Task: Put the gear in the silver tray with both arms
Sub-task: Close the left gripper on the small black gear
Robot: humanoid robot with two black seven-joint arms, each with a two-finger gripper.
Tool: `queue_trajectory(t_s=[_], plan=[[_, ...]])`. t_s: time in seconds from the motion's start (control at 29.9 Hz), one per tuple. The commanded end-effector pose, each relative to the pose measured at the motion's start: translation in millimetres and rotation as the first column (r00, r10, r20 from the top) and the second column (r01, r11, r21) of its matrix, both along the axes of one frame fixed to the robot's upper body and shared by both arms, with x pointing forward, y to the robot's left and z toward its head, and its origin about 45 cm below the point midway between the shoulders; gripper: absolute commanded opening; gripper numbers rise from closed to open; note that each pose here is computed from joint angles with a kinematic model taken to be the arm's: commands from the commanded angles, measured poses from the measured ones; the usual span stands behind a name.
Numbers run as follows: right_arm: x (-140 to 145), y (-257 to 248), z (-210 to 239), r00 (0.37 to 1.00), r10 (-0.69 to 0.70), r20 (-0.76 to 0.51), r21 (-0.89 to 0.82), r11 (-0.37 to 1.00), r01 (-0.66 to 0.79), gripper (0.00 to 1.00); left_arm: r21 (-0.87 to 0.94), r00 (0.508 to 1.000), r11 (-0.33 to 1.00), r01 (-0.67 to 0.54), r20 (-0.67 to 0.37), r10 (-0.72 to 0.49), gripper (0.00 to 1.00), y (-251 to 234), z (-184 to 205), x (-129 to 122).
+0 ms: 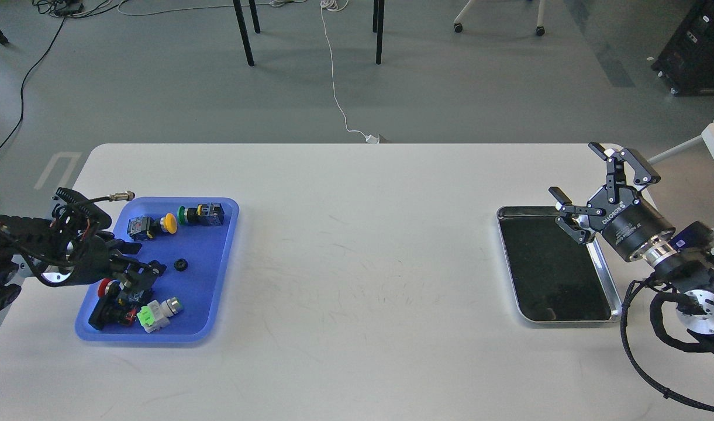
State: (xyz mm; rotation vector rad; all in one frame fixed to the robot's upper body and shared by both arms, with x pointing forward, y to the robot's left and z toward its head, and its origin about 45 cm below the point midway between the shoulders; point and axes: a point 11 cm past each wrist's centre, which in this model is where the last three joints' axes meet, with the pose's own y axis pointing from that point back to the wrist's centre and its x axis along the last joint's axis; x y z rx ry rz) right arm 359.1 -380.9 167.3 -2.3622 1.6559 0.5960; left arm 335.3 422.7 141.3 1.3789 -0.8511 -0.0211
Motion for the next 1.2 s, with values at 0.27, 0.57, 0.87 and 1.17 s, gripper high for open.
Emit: queue_trajectory(t_s=[0.27,0.57,0.87,1.17], plan=[[1.1,-0.7,1.6,1.0,-0.004,0.006,0.002,1.0,0.004,0.99,-0.011,1.0,1.0,0.005,-0.008,-0.005,0.64,-6.6,-5.9,0.2],[1.1,-1.3,1.8,1.0,-0.004,0.006,0.0,1.0,0.004,0.99,0.011,0.999,1.0,0.01,-0.042,-0.009,0.56,-4.6,-16.4,-5.7],[1.0,-4.9,4.0,1.0,-0.008,0.009,-0.006,1.0,0.008,0.99,0.019,0.999,1.0,0.002,-0.033,-0.001,0.22,-1.4,-13.2,-1.4],[2.0,-5.6,5.8,1.0,-0.012,0.014,-0.003,1.0,0.012,0.99,0.022,1.0,1.0,0.007,-0.017,-0.007,0.17,-3.0,-6.1,5.3]])
